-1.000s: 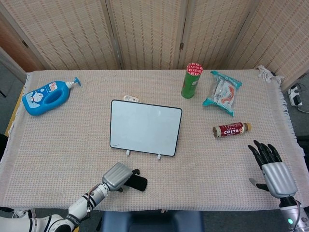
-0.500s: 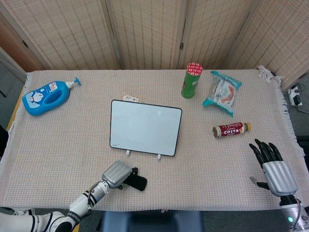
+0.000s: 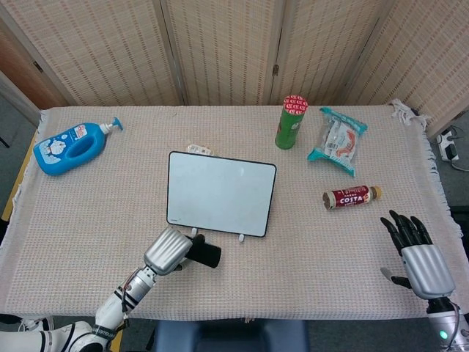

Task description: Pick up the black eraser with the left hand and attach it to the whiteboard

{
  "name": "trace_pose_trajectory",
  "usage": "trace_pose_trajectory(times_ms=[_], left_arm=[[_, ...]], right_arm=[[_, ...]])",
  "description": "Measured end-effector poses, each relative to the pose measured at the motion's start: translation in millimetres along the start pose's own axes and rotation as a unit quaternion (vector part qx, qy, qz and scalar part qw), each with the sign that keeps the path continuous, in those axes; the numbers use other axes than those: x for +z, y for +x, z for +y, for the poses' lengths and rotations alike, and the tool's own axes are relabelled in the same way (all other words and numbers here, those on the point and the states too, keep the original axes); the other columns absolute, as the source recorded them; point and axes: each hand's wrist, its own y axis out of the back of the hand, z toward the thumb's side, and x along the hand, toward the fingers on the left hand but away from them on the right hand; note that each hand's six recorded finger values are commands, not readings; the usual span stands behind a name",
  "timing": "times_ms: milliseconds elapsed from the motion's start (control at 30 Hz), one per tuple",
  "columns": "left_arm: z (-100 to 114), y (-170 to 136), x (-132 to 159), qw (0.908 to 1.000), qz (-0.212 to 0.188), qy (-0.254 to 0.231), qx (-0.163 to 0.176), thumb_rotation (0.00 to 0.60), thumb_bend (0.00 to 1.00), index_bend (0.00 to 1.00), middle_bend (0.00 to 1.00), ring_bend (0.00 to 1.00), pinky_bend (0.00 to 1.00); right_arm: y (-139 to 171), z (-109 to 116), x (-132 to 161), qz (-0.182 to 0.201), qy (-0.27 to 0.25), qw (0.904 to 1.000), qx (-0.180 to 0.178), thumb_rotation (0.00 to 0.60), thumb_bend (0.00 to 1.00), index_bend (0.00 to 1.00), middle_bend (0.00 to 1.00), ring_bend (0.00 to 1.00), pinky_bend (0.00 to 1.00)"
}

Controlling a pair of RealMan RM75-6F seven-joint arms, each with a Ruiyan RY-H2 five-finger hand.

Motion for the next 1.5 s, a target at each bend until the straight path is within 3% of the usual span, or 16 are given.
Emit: trace_pose_trajectory(times_ms=[267, 667, 1100, 1500], left_arm=[[11, 22, -14, 0.9933, 0.031, 0.018, 0.11, 0.6, 0.41, 0.56, 1.0, 0.9, 1.0], [12, 66, -18, 0.9812, 0.065, 0.026, 0.18, 0.6, 0.41, 0.56, 1.0, 0.9, 1.0], [-4, 91, -16, 0.9834, 0.056, 0.025, 0.171, 0.6, 0.41, 0.55, 1.0, 0.9, 1.0], [-13, 96, -19, 0.9823, 0.058, 0.025, 0.176, 0.6, 0.4, 0.52, 1.0, 0.9, 1.0]], right_arm=[[0, 0, 0, 0.001, -0.003, 1.0, 0.004, 0.6, 0.15, 0.0, 0.0, 0.0, 0.0], [2, 5, -5, -0.003, -0.014, 0.9999, 0.002, 0.6, 0.15, 0.0, 0.0, 0.0, 0.0], [19, 19, -9, -0.009, -0.026, 0.9992, -0.03, 0.6, 0.15, 0.0, 0.0, 0.0, 0.0], [25, 17, -10, -0.02, -0.021, 0.9992, -0.029, 0.6, 0.15, 0.0, 0.0, 0.0, 0.0]])
